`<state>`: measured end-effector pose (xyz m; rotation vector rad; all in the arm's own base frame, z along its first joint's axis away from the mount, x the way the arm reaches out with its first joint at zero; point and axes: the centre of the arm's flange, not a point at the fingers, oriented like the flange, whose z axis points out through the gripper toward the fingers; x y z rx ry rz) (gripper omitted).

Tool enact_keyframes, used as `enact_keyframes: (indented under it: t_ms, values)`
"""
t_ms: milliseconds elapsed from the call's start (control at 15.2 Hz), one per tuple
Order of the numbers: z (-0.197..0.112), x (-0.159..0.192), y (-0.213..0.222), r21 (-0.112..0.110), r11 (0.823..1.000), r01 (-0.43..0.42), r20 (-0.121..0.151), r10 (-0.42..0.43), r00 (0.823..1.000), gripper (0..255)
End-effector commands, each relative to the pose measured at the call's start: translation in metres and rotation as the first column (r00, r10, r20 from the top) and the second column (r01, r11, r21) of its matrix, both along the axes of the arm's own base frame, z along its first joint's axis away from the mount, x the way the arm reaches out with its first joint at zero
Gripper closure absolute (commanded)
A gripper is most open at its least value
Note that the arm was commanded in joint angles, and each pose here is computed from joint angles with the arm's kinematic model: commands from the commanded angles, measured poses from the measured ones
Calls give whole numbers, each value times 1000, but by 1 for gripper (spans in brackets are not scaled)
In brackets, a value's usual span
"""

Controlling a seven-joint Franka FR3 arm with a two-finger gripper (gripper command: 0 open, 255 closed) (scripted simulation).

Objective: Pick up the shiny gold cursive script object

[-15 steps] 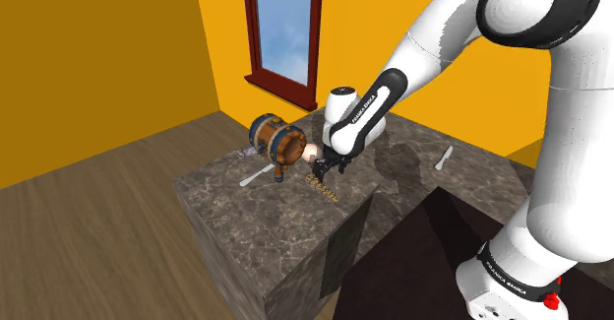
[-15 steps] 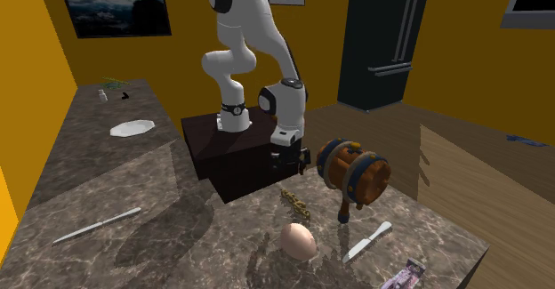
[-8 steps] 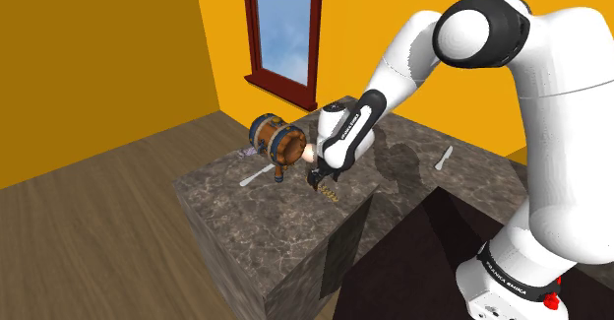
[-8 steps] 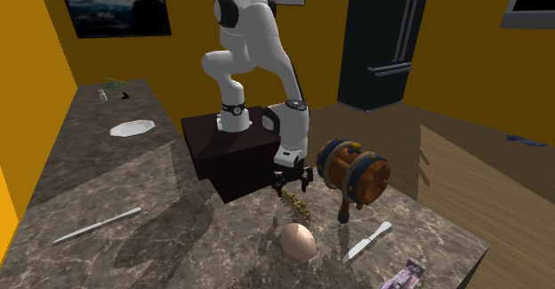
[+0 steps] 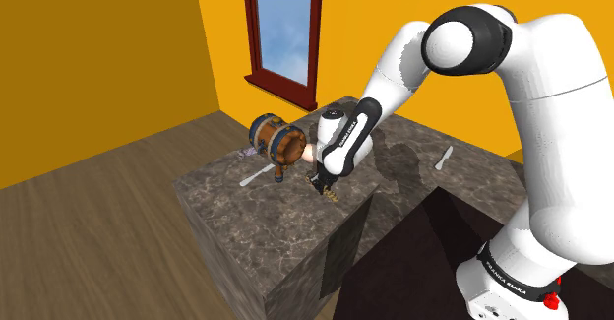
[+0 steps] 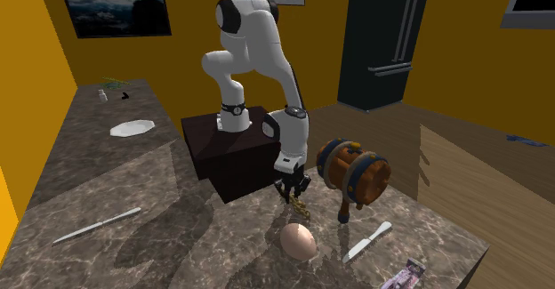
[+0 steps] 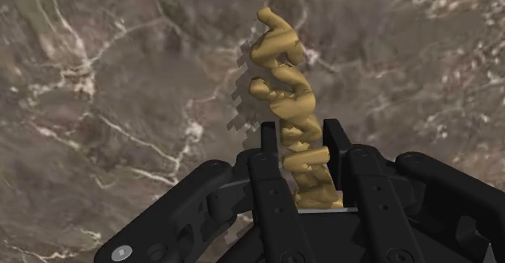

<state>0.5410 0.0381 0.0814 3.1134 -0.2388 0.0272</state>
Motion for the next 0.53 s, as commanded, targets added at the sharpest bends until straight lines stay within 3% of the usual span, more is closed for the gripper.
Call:
enact_keyframes:
  t_ms: [0, 462]
  values:
    - [0, 0, 0, 0, 1000, 0, 0, 0, 1000, 255]
    - [5, -1, 0, 0, 1000, 0, 0, 0, 1000, 255]
